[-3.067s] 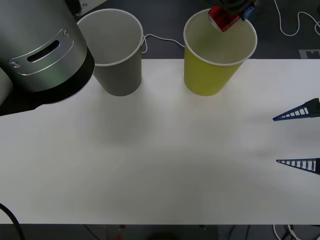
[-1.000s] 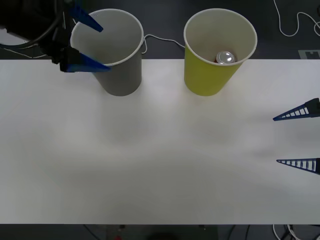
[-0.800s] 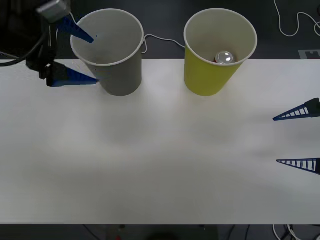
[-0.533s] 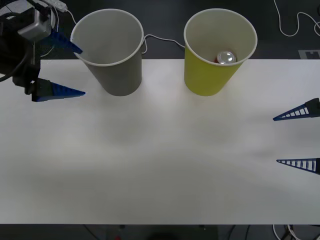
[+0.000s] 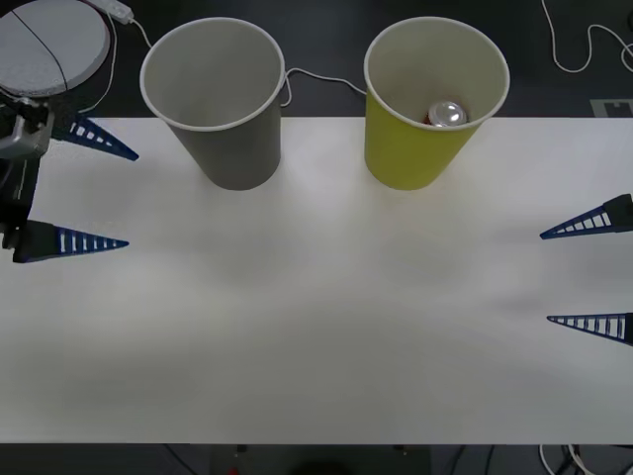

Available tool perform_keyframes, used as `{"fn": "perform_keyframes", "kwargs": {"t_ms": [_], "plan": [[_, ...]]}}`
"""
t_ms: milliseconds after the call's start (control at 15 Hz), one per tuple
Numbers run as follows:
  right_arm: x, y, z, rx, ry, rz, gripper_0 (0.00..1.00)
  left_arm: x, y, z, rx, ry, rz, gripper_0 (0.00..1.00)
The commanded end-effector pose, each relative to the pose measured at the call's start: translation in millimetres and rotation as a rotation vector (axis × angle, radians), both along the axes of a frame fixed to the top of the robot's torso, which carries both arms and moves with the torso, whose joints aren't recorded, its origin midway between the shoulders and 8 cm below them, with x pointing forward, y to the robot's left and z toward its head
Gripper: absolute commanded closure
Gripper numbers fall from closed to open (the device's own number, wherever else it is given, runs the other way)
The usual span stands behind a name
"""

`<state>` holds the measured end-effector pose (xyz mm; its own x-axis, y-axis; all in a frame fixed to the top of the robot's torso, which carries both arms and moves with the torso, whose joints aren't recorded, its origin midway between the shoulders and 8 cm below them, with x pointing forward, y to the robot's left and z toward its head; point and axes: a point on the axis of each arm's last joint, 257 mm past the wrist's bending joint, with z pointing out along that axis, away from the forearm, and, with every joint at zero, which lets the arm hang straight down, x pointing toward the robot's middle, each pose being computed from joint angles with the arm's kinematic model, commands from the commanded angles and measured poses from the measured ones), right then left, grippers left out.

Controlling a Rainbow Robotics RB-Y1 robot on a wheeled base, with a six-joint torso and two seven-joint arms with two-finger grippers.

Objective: Put the can into the green bin and the plastic bottle into the gray bin

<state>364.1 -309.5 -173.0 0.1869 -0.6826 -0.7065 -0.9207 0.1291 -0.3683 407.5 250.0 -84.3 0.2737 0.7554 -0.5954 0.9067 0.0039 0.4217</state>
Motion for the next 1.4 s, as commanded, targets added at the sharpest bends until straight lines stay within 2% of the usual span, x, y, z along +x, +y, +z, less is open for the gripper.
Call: {"fn": "perform_keyframes", "kwargs": {"t_ms": [67, 200, 533, 1000, 1400], "plan": [[0, 0, 0, 0.000, 0.000, 0.000, 0.00, -10, 8, -15, 0.004, 0.008, -0.034, 0.00], [0, 0, 0, 0.000, 0.000, 0.000, 0.00, -14, 15, -28, 0.009, 0.010, -0.051, 0.00], [0, 0, 0, 0.000, 0.000, 0.000, 0.00, -10, 26, -53, -0.054, 0.010, -0.061, 0.00], [0, 0, 0, 0.000, 0.000, 0.000, 0.00, -5, 31, -64, -0.012, -0.002, -0.050, 0.00], [0, 0, 0, 0.000, 0.000, 0.000, 0.00, -5, 31, -64, -0.012, -0.002, -0.050, 0.00]]}}
